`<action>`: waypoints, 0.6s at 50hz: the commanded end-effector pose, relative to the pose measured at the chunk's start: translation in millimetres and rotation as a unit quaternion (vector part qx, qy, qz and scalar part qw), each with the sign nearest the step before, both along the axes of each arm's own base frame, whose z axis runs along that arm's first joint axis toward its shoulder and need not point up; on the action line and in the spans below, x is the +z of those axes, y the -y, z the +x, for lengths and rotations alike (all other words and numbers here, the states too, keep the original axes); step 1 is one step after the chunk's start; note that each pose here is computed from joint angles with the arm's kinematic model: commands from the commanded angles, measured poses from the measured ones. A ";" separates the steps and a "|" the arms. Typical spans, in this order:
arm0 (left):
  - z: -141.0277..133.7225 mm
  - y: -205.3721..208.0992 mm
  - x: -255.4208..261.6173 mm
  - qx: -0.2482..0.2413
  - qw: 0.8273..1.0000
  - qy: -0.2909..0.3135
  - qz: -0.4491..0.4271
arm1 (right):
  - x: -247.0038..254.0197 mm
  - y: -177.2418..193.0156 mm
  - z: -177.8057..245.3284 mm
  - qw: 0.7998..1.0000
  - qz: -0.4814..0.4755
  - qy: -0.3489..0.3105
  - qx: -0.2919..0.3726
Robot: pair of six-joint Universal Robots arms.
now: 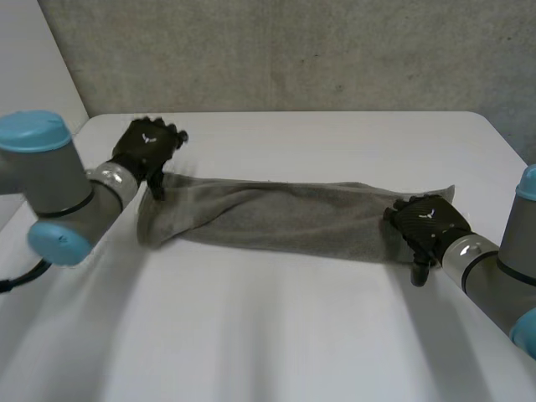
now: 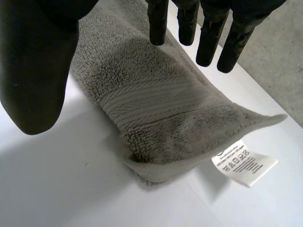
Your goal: Fold the towel.
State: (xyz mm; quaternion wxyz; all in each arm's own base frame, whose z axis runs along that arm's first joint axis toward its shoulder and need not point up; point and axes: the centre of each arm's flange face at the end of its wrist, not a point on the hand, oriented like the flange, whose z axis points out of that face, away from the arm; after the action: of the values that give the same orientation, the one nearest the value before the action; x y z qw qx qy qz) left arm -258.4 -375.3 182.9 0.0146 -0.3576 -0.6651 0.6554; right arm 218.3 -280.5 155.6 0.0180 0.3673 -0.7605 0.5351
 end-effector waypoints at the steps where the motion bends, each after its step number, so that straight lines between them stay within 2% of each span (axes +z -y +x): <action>1: 7.0 -46.9 -12.0 -0.049 0.996 -0.019 0.067 | -5.4 10.5 -7.5 1.000 -0.017 0.002 -0.022; 7: 9.5 -58.8 -30.1 -0.049 0.995 -0.015 0.082 | -6.5 15.4 -19.2 0.998 -0.021 0.000 -0.067; 13: 8.3 -60.4 -38.9 -0.053 0.995 -0.015 0.077 | -7.5 17.1 -23.7 0.996 -0.011 0.019 -0.084; 21: 5.8 -49.6 -59.5 -0.052 0.995 -0.010 0.083 | -16.6 21.5 -23.0 0.994 0.012 0.052 -0.100; 30: 4.4 -29.1 -64.0 -0.045 0.996 -0.012 0.071 | -29.0 27.9 -22.0 0.992 0.027 0.058 -0.106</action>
State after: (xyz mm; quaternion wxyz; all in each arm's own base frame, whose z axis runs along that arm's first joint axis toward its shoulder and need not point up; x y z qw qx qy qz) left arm -253.5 -333.2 120.6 0.0824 -0.3810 -0.6961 0.6030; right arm 195.4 -303.8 134.6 0.0239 0.2570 -0.8038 0.5360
